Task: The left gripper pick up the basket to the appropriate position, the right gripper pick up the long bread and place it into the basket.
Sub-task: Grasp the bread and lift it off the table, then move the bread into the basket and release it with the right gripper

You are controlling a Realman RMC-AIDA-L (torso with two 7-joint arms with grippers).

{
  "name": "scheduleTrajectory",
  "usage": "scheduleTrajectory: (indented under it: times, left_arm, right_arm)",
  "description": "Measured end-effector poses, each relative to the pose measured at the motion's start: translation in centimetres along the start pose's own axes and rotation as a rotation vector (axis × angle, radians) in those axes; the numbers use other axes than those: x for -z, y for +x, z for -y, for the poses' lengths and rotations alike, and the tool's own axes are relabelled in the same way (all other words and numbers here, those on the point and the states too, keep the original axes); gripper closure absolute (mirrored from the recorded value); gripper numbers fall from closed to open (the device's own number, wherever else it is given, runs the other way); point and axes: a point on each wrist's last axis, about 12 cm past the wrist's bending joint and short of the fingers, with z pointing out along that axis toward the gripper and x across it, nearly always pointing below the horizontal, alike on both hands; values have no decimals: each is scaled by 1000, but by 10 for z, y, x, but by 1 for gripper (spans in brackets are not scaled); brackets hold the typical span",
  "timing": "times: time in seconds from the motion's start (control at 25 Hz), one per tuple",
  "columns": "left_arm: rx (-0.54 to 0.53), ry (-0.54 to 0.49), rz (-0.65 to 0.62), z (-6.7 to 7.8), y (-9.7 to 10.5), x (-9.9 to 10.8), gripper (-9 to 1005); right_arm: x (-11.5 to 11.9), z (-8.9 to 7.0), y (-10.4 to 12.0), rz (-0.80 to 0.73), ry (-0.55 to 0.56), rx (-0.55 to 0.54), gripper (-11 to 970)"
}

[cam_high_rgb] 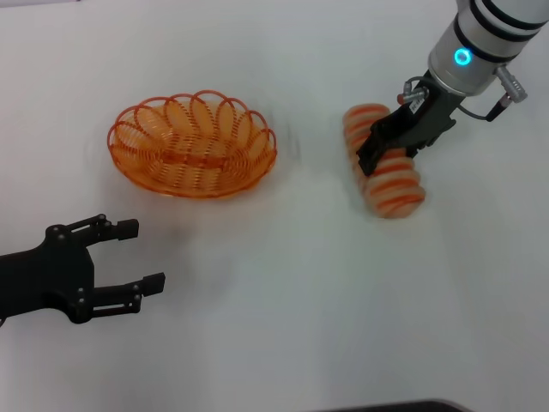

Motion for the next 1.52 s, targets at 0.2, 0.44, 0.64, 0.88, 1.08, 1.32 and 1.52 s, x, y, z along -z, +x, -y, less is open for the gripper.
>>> scheduleTrajectory:
  times: [0.2, 0.44, 0.64, 0.88, 1.08, 1.32, 1.52]
  left_arm:
    - [0, -3, -1, 0, 0, 0, 134]
    - [-10, -4, -2, 0, 0, 0, 135]
    - [-22, -19, -7, -1, 2, 1, 135]
    - [-30, -54, -41, -4, 8, 0, 136]
    - [-38, -85, -68, -8, 14, -3, 136]
    - [-45, -102, -75, -10, 17, -6, 136]
    - [-48, -108, -78, -11, 16, -7, 139]
  right_arm:
    - [2, -2, -4, 28, 1, 22, 277]
    - [16, -8, -16, 119, -23, 185, 333]
    - [30, -23, -29, 219, -47, 397, 352]
    - [54, -51, -45, 380, -114, 691, 398]
    - [59, -74, -51, 393, -101, 862, 464]
    - [51, -98, -50, 344, -62, 1006, 515]
    - [41, -112, -50, 330, -20, 1080, 540]
